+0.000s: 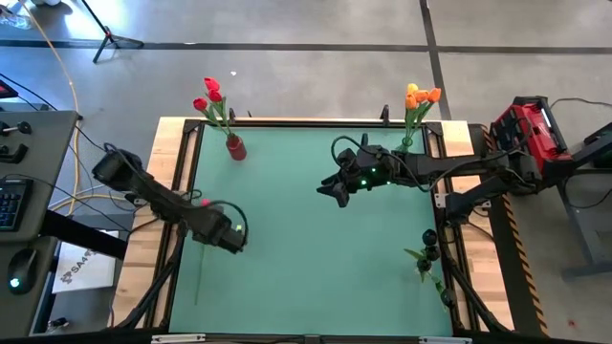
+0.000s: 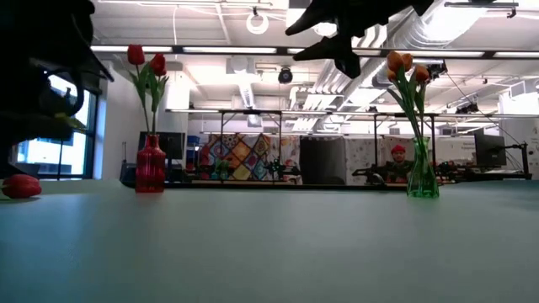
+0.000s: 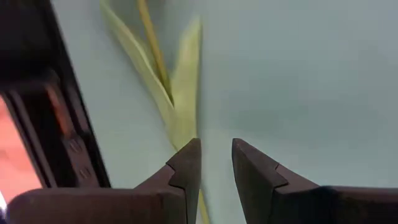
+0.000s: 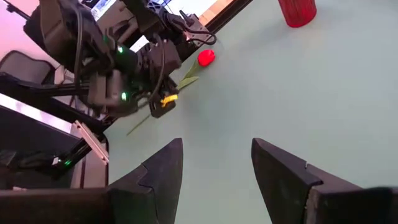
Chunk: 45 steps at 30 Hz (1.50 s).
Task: Sort flowers into vase by color
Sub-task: Put the red tulip into the red flower vase
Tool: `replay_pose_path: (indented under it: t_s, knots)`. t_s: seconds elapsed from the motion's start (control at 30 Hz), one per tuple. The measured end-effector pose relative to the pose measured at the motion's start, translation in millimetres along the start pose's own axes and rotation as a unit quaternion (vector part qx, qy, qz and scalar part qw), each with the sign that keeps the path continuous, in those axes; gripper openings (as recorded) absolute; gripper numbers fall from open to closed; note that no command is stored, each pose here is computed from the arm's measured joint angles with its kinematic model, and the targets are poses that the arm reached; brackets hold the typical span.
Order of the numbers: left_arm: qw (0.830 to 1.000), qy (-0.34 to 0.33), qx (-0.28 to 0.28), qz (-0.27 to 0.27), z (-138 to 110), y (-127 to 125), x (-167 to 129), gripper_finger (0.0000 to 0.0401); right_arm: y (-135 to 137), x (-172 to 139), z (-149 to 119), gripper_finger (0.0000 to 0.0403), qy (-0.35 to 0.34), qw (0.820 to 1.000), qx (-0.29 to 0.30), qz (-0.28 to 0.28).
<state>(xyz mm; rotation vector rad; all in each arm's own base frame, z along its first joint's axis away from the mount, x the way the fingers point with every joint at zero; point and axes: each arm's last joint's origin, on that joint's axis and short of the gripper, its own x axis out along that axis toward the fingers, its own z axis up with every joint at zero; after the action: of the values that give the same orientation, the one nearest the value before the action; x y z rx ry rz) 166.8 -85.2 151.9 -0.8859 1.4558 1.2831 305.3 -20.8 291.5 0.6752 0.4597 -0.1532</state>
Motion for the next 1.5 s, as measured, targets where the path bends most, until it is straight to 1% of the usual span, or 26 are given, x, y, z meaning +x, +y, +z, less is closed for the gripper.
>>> replay_pose_path:
  t_s: [0.03, 0.13, 0.2, 0.27, 0.4, 0.57, 0.87, 1.0, 1.07, 1.2, 1.37, 1.5]
  knots:
    - [1.000, 0.011, -0.002, -0.001, -4, -2, 2, 0.0076, 0, 0, 0, 0.0178, 0.000, 1.000, 0.000, 0.000]
    - [0.999, 0.039, -0.003, -0.034, -16, -10, 4, 0.0076, 0, 0, 0, 0.0178, -0.001, 1.000, 0.000, -0.002]
    - [0.998, 0.051, -0.005, -0.045, -24, -10, 4, 0.0076, -2, 0, 1, 0.0178, 0.000, 1.000, 0.000, -0.004]
    - [0.997, 0.057, -0.010, -0.041, -31, -8, 5, 0.0076, -3, 0, 1, 0.0178, 0.002, 1.000, -0.006, -0.004]
    - [0.997, 0.074, -0.019, -0.015, -45, 1, 7, 0.0076, -6, -1, 4, 0.0178, 0.001, 1.000, -0.017, -0.006]
    - [0.997, 0.064, -0.049, -0.009, -55, 7, 8, 0.0076, -12, -1, 8, 0.0178, -0.003, 1.000, -0.013, -0.010]
    - [0.997, 0.049, -0.055, -0.015, -49, 10, 22, 0.0076, -20, -3, 14, 0.0178, -0.005, 1.000, -0.004, -0.012]
    - [0.998, 0.040, -0.040, -0.036, -45, 11, 28, 0.0076, -21, -3, 15, 0.0178, -0.006, 1.000, -0.004, -0.013]
    - [0.997, 0.043, -0.041, -0.039, -44, 11, 28, 0.0076, -21, -3, 15, 0.0178, -0.007, 1.000, -0.003, -0.013]
    - [0.997, 0.033, -0.031, -0.064, -43, 12, 25, 0.0075, -22, -3, 16, 0.0178, -0.009, 1.000, -0.002, -0.015]
    - [0.995, 0.008, -0.026, -0.092, -42, 14, 22, 0.0052, -26, -4, 18, 0.0178, -0.013, 1.000, 0.001, -0.019]
    - [0.995, 0.003, -0.023, -0.096, -42, 14, 21, 0.0024, -27, -4, 20, 0.0178, -0.015, 1.000, 0.002, -0.022]
